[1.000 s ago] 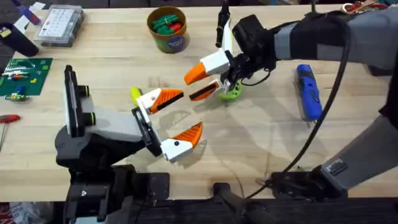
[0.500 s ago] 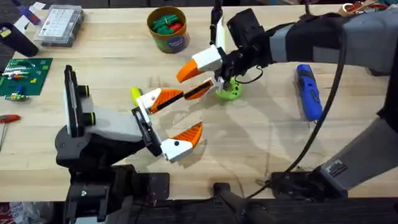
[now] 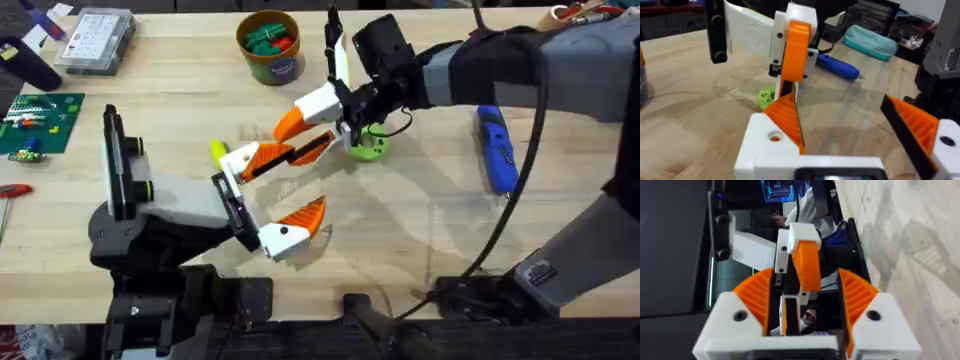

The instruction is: Pick up the gripper from the table and insert it into the empty holder that is missing its gripper. Then pick up a screw, insert it into the mounting hole, and use the screwdriver to tighten it. Finally, clean up the table by picking up the vegetable and placing it into the bucket.

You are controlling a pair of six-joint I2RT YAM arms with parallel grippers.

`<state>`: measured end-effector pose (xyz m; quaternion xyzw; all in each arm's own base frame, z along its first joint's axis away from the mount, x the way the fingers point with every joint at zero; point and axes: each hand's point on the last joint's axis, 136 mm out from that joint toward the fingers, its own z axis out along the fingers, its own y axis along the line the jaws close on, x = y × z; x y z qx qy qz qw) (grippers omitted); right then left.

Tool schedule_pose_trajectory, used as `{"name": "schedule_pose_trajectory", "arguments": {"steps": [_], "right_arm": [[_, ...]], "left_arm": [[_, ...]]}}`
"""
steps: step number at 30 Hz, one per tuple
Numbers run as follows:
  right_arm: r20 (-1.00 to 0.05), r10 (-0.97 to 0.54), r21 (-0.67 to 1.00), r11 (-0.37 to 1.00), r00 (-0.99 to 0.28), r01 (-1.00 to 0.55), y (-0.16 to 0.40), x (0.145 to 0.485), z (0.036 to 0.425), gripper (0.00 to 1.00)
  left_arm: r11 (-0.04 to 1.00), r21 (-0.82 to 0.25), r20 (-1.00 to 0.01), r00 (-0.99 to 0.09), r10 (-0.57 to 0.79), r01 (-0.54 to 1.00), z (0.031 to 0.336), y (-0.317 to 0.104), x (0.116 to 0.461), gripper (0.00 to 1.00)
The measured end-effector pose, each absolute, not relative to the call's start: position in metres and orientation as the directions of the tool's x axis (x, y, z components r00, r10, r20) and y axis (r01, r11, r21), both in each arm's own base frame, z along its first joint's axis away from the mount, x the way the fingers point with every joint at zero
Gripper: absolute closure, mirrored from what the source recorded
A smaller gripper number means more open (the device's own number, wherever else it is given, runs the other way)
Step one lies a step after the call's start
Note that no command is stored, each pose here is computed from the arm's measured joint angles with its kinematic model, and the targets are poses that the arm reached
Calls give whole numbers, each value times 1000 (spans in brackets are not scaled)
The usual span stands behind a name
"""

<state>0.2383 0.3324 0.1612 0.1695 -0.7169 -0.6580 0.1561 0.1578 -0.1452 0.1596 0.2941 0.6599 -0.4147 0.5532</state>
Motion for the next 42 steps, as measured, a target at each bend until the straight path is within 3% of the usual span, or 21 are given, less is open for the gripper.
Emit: {"name": "schedule_pose_trajectory", "arguments": {"steps": [2, 26, 28, 33, 42], "right_arm": [[12, -446, 996, 89, -895, -31, 334, 238, 160, 459], [27, -447, 994, 105, -894, -22, 338, 236, 159, 698], [28, -447, 994, 106, -894, -22, 338, 236, 159, 743], [27, -453, 995, 97, -891, -19, 338, 235, 160, 977], [30, -458, 996, 89, -888, -12, 337, 234, 162, 994]], "left_arm": [[483, -222, -974, -215, -71, 847, 160, -145, 158, 12], [498, -220, -974, -213, -73, 839, 159, -144, 160, 12], [499, -220, -974, -213, -73, 838, 159, -144, 161, 12], [499, -221, -974, -213, -73, 838, 159, -144, 161, 12], [488, -187, -981, -185, -53, 852, 159, -145, 158, 12]]}}
